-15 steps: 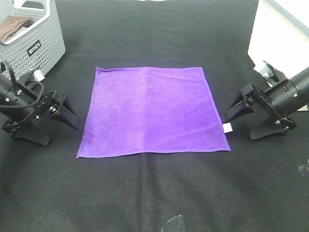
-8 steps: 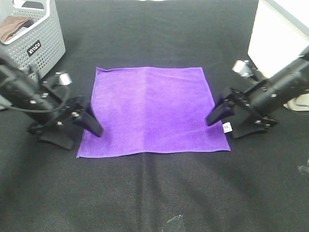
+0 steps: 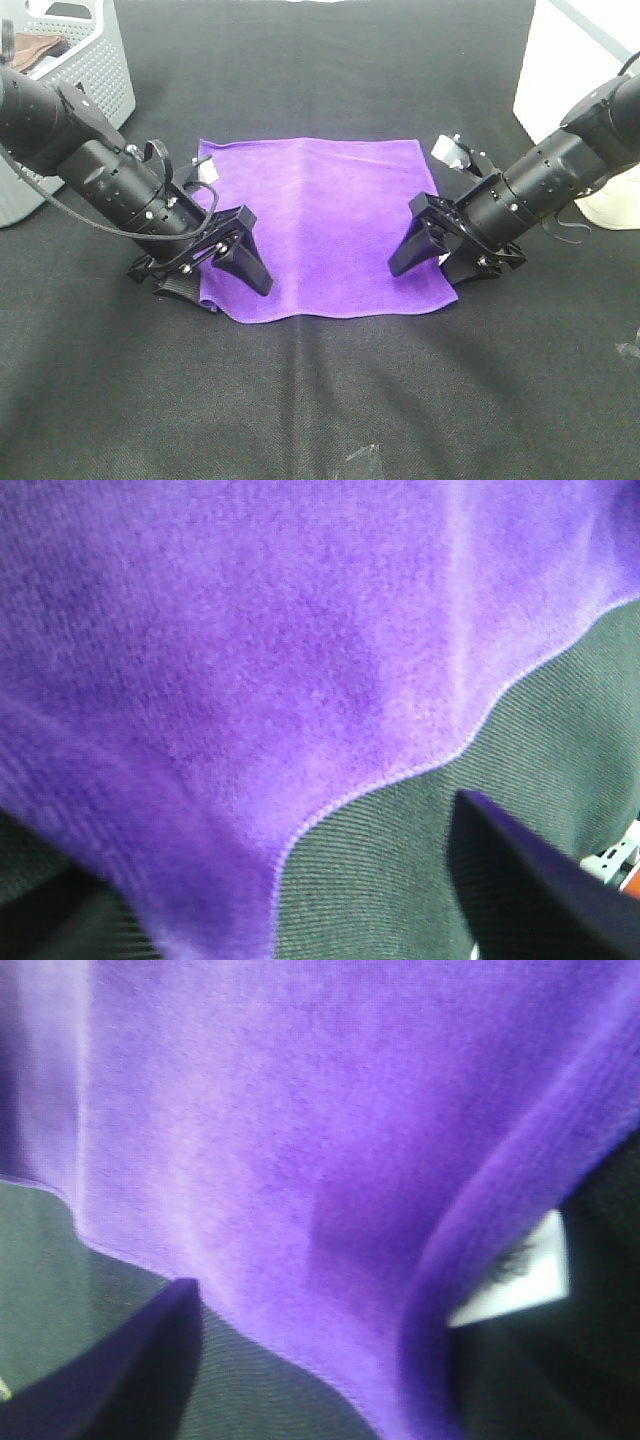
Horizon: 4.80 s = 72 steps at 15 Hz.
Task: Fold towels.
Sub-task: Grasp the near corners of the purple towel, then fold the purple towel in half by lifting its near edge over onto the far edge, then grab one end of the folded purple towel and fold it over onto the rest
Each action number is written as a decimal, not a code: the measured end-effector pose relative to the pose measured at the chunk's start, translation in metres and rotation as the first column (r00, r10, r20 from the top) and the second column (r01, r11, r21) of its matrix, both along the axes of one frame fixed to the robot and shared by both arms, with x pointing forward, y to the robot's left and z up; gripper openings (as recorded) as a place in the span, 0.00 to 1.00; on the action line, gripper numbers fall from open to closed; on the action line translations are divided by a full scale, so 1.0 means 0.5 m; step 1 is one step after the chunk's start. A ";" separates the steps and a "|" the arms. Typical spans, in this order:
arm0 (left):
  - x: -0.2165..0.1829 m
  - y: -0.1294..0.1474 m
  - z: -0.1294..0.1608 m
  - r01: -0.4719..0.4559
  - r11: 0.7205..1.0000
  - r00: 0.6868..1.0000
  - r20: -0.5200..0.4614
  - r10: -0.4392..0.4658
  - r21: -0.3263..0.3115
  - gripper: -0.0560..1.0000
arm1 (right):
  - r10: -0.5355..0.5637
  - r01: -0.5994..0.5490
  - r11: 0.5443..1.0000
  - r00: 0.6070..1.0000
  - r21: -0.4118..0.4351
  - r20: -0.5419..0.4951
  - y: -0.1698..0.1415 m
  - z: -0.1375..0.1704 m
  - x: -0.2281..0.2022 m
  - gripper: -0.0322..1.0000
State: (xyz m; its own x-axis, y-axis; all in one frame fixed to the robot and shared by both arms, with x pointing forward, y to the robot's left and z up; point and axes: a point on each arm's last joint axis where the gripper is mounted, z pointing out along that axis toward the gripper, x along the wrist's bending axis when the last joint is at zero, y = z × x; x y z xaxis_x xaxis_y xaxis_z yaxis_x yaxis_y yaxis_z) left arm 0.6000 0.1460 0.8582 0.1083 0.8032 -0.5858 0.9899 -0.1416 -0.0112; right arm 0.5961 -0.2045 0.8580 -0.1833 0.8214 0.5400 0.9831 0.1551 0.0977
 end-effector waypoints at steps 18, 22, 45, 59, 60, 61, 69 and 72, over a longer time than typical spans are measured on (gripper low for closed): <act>-0.105 0.044 0.131 0.137 0.982 0.982 0.116 -0.152 0.130 0.05 | 0.058 -0.057 0.998 0.996 0.011 -0.073 -0.007 0.152 -0.131 0.03; -0.099 0.046 0.158 0.102 0.986 0.973 0.191 -0.126 0.133 0.05 | 0.019 -0.019 1.000 1.000 -0.014 0.015 -0.011 0.177 -0.123 0.03; 0.230 0.081 0.124 0.013 0.986 0.944 0.324 -0.066 0.164 0.80 | 0.083 -0.048 0.986 0.973 -0.162 0.215 0.010 0.118 0.217 0.70; 0.275 0.143 0.035 0.022 0.996 0.991 0.132 -0.033 0.084 0.82 | 0.121 -0.100 0.984 0.982 -0.144 0.143 0.010 0.221 0.179 0.71; 0.276 0.140 0.031 0.018 0.997 0.992 0.126 -0.027 0.069 0.82 | 0.121 -0.100 0.984 0.982 -0.144 0.143 0.010 0.221 0.179 0.71; 0.276 0.133 0.025 0.018 0.998 0.992 0.121 -0.025 0.055 0.82 | 0.121 -0.100 0.984 0.982 -0.144 0.143 0.010 0.221 0.179 0.71; 0.260 0.001 0.003 0.128 0.991 0.983 0.125 -0.133 0.048 0.41 | 0.136 -0.120 0.983 0.984 -0.140 0.112 0.010 0.221 0.173 0.71; 0.270 0.004 0.006 0.161 0.979 0.971 0.157 -0.180 0.129 0.08 | 0.140 -0.125 0.982 0.985 -0.139 0.104 0.010 0.221 0.171 0.71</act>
